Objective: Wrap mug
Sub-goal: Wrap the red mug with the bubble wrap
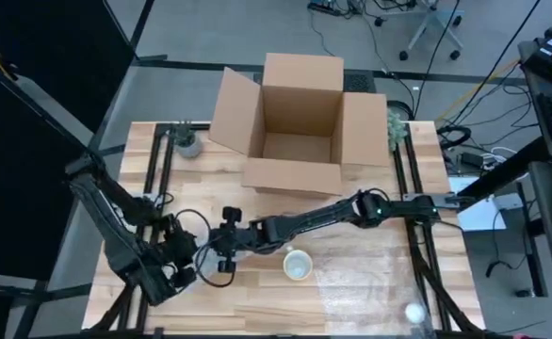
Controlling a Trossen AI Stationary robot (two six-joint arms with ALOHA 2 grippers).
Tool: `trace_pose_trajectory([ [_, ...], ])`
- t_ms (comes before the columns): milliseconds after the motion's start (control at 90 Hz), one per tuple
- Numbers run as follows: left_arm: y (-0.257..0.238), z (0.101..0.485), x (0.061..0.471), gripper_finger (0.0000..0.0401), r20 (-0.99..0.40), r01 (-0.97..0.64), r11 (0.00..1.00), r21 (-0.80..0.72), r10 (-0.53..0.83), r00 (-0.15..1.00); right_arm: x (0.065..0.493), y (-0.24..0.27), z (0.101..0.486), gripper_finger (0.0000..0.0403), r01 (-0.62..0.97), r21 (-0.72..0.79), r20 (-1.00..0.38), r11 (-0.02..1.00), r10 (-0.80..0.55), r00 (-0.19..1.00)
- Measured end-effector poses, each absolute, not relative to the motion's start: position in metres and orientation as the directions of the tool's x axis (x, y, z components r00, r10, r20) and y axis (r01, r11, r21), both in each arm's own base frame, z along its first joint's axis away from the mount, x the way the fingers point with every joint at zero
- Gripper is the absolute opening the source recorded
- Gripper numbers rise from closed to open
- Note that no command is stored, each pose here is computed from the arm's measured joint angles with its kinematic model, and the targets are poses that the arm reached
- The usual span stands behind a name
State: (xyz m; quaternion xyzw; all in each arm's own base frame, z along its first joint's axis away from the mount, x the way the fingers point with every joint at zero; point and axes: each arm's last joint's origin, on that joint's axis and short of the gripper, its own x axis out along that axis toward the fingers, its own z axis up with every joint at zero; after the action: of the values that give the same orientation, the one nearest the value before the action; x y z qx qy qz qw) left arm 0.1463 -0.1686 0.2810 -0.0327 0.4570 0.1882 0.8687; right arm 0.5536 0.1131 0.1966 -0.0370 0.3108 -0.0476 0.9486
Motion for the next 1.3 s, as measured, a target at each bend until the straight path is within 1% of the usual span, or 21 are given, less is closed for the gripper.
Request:
trace_pose_trajectory([
  [67,-0.170,0.284,0.147,0.0128,-0.826,-0.331,0.942,0.049,0.225,0.517,0.554,0.113,0.196,0.0102,0.068,-0.101,-0.586,0.993,-0.115,0.802],
  [133,-0.170,0.280,0.149,0.0128,-0.844,-0.309,0.950,0.035,0.194,0.501,0.554,0.113,0.196,0.0102,0.067,-0.099,-0.586,0.993,-0.113,0.802],
  [322,-0.168,0.246,0.160,0.0128,-0.882,-0.260,0.965,-0.025,0.101,0.459,0.554,0.113,0.196,0.0102,0.066,-0.101,-0.587,0.993,-0.113,0.802],
  [422,-0.161,0.225,0.163,0.0128,-0.891,-0.256,0.967,-0.011,0.107,0.440,0.554,0.113,0.196,0.0102,0.066,-0.101,-0.586,0.993,-0.113,0.803],
  [533,-0.149,0.209,0.166,0.0128,-0.904,-0.294,0.956,-0.010,0.117,0.410,0.554,0.113,0.196,0.0102,0.068,-0.100,-0.584,0.993,-0.114,0.804],
  [667,-0.145,0.193,0.168,0.0127,-0.894,-0.267,0.963,-0.028,0.095,0.437,0.554,0.114,0.196,0.0102,0.061,-0.103,-0.578,0.993,-0.109,0.809],
  [822,-0.145,0.189,0.168,0.0127,-0.890,-0.267,0.962,-0.053,0.076,0.449,0.551,0.114,0.209,0.0102,0.028,-0.138,-0.568,0.990,-0.102,0.817],
  [1056,-0.146,0.189,0.169,0.0127,-0.891,-0.244,0.968,-0.054,0.064,0.450,0.531,0.115,0.262,0.0102,-0.041,-0.226,-0.547,0.973,-0.091,0.832],
  [1300,-0.147,0.189,0.171,0.0128,-0.883,-0.216,0.975,-0.060,0.049,0.466,0.520,0.106,0.262,0.0102,-0.082,-0.278,-0.644,0.957,-0.123,0.755],
])
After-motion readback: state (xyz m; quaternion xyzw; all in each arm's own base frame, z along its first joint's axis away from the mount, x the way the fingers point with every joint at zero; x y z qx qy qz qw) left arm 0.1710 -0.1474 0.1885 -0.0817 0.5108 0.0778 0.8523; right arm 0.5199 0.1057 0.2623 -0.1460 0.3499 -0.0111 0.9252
